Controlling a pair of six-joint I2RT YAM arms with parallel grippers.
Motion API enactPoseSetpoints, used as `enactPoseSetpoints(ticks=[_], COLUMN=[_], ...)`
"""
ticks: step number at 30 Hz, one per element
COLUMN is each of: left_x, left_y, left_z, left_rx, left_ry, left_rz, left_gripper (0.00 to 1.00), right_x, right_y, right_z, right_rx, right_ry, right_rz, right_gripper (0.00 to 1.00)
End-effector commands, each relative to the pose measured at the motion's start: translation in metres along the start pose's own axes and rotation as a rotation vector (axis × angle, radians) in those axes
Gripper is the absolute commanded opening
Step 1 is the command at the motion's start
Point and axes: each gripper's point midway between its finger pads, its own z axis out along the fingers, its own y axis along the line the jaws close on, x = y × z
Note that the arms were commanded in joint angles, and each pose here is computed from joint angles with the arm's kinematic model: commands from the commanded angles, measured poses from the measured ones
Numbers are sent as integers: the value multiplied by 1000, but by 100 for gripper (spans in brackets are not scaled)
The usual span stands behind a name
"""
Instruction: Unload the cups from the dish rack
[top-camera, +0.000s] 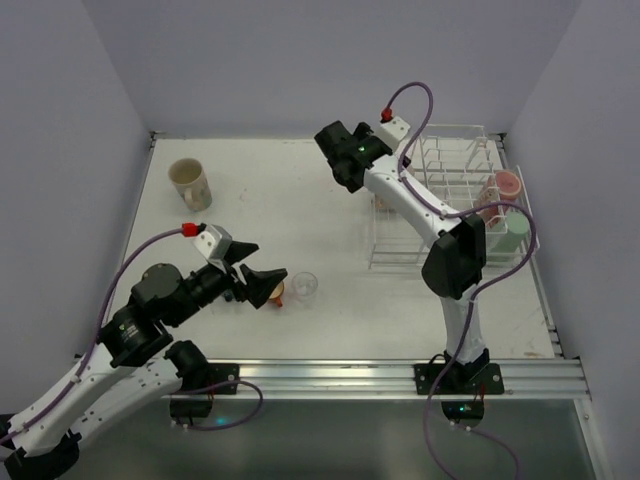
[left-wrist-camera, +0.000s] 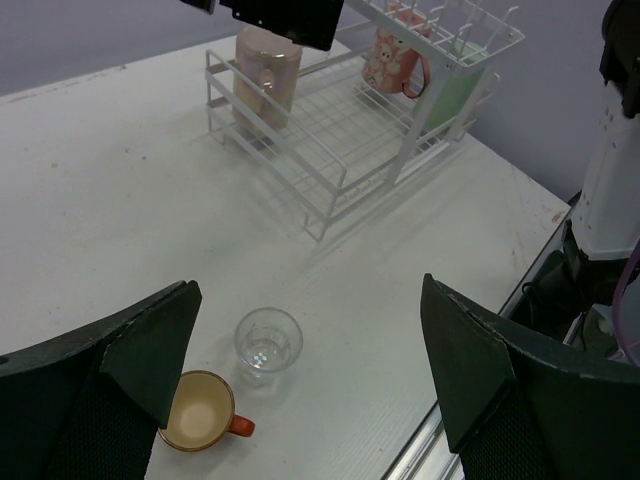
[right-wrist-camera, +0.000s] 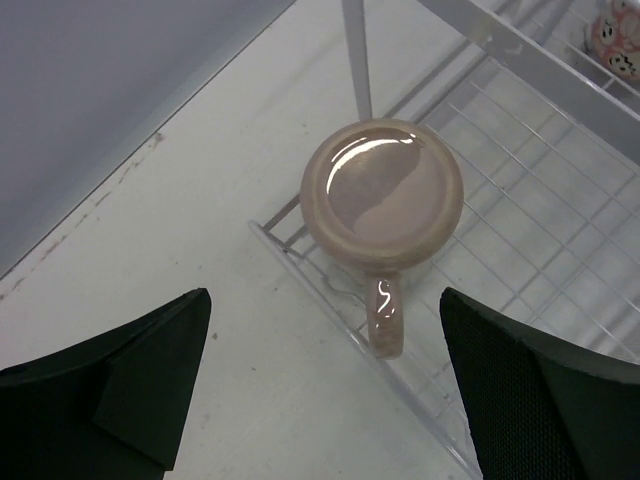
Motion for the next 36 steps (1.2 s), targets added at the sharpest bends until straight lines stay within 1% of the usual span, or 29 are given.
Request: enactPoseSetpoints(ticks=[1,2,3,6,13,14,15,17,18,21,25,26,28,33,36], left_x=[-6,-8,-8,-6,-4,-5,-4,-4,-4,-2,0,0,0,1,2], left_y=[15,15,14,10,1,1,1,1,0,-1,-1,-2,-2,-2,-2], left_z=[-9,-12,-13,-14,-15,-15,-15,-15,-15,-14,-12,-12,-11,-11,-10], left_rx=[-107,-107,-109,-95,-60,-60,-58,-60,-57,-51,-49,-48,-48,-47,-48], left_ry=[-32,-43,-44,-41,-36,-37,-37,-36,-37,-30,-22,-21,-19,-17,-14], left_rz=[32,32,31,32,34,36,34,35,36,37,40,40,40,42,41], left_gripper=[99,100,100,100,100,100,100,100,100,100,100,100,100,100,100], right_x=[1,9,5,8,12,13,12,11,11,8,5,0,2,-1,3], right_y=[-27,-35,-37,-52,-62,-57,-58,-49,-52,-42,-33,-22,-18,-14,-18], right_z=[8,12,15,21,37,39,44,50,53,60,66,68,69,75,77], right_rx=[154,193,208,257,289,280,277,242,246,197,172,137,117,125,137], right_ry=[-19,-15,-24,-28,-23,-18,-10,-7,-7,-4,-14,-29,-30,-56,-58], right_rz=[141,95,131,120,77,87,41,33,8,-36,-74,-97,-113,-176,-187], right_gripper=[99,99,99,99,99,99,99,99,99,99,99,99,99,99,99])
